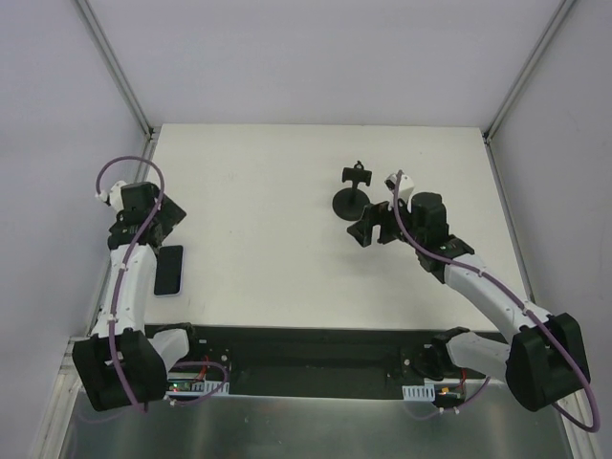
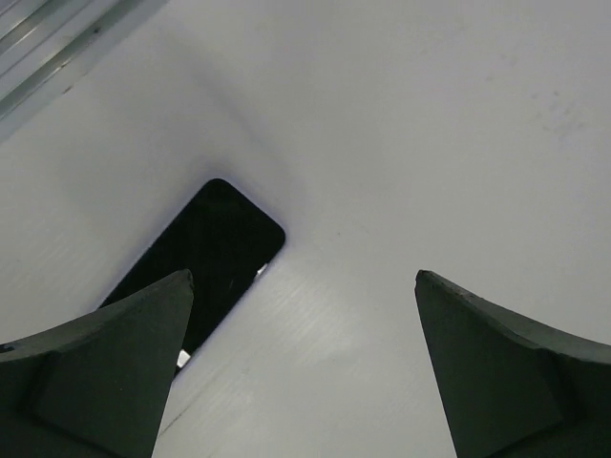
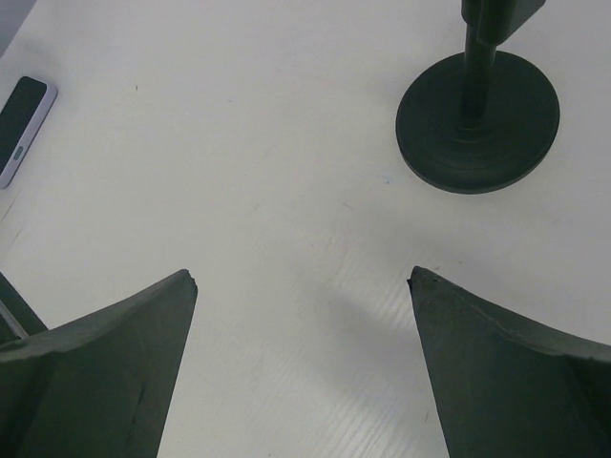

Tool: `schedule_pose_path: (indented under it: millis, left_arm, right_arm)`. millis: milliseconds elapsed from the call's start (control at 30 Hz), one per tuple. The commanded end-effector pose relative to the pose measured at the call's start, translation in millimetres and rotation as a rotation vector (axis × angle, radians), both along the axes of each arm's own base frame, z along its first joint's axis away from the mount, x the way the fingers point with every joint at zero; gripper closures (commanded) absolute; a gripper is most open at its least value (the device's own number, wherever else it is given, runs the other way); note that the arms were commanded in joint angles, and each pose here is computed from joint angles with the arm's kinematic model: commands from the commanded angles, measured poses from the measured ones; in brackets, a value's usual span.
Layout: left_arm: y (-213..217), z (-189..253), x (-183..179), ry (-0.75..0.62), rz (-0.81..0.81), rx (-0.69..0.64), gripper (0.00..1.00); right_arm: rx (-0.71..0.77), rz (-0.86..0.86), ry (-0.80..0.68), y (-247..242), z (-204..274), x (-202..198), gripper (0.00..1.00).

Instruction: Place the phone on the phone stand

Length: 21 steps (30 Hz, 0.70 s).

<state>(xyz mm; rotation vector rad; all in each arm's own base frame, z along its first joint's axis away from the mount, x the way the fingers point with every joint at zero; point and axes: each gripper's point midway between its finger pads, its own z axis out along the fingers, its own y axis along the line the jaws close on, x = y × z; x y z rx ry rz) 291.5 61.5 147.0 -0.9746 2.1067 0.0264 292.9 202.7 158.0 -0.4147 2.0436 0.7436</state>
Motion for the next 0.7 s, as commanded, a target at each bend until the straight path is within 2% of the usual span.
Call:
schedule_pose_path:
  millis: [0,200,400,533,567,667]
  left_arm:
    - [33,-14,-4,0.045,0.137,-0.08,0.01]
    - [57,-38,-4,0.111,0.185,-0.13,0.01]
    - [71,-67,2,0.168,0.137,-0.129,0.01]
    - [68,-100,6,0.208,0.073,-0.284,0.01]
    - [57,-103,9,0.199,0.032,-0.349,0.01]
    - [43,-113,11,0.205,0.002,-0.435,0.01]
  right_arm:
    - [0.028,-0.009,-0.12,-1,24,5,0.04]
    - [0.026,-0.02,-0.163,-5,29,3,0.04]
    - [0.033,-0.011,-0.176,-5,31,1,0.04]
    - [0.032,-0.012,-0.189,-6,32,1,0.04]
    - [0.03,-0.013,-0.196,-7,33,1,0.04]
    - [0.03,-0.019,-0.205,-8,35,0,0.04]
